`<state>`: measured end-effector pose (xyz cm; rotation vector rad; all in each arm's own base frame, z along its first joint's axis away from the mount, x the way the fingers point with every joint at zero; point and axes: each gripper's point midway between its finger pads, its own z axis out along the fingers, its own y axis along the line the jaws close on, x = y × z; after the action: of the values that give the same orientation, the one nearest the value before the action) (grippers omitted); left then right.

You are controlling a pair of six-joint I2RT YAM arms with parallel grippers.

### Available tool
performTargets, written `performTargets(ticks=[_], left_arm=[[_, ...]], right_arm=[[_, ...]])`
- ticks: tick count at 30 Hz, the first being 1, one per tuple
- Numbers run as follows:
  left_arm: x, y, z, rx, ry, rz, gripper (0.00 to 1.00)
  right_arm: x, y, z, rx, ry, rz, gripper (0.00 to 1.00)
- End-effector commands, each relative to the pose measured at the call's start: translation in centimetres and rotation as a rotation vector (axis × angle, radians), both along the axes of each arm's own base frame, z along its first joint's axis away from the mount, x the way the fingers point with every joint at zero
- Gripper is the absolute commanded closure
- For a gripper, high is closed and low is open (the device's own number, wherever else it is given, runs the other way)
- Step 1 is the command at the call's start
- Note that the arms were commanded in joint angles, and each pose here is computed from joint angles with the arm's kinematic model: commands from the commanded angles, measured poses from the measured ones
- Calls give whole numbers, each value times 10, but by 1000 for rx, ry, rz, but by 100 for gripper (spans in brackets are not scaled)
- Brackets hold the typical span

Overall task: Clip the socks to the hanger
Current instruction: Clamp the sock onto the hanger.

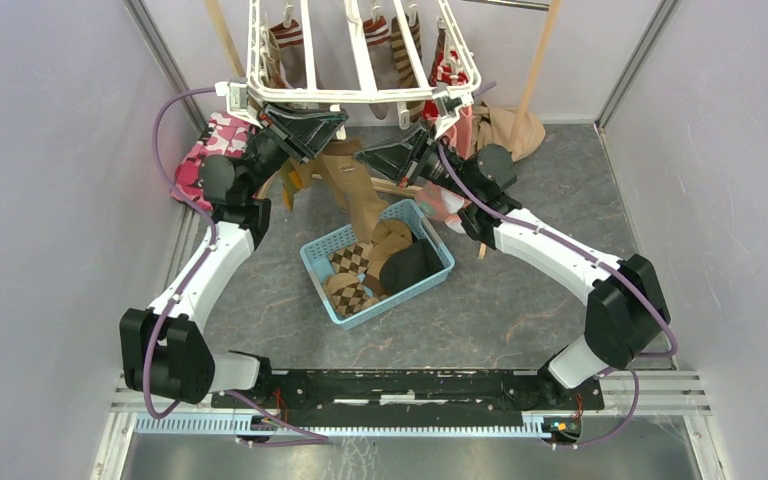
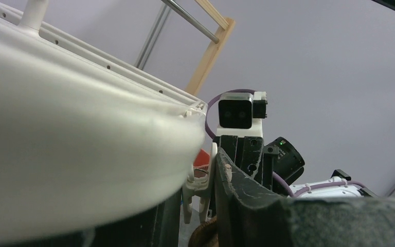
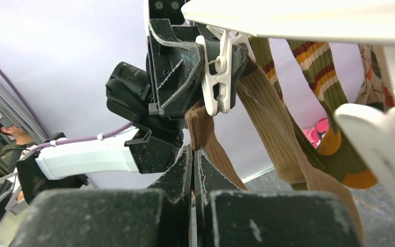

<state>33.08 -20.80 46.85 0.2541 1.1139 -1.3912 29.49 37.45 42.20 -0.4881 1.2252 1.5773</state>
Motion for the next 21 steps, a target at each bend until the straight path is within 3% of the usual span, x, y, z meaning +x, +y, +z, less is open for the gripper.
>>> performTargets(ticks=[1, 21], left_arm=[[-11, 3, 22, -48, -49, -30, 87], [-18, 5, 38, -106, -70, -63, 87]], right_arm=[[-2, -7, 30, 109, -16, -2, 100], [-1, -7, 11, 120, 56, 14, 100]])
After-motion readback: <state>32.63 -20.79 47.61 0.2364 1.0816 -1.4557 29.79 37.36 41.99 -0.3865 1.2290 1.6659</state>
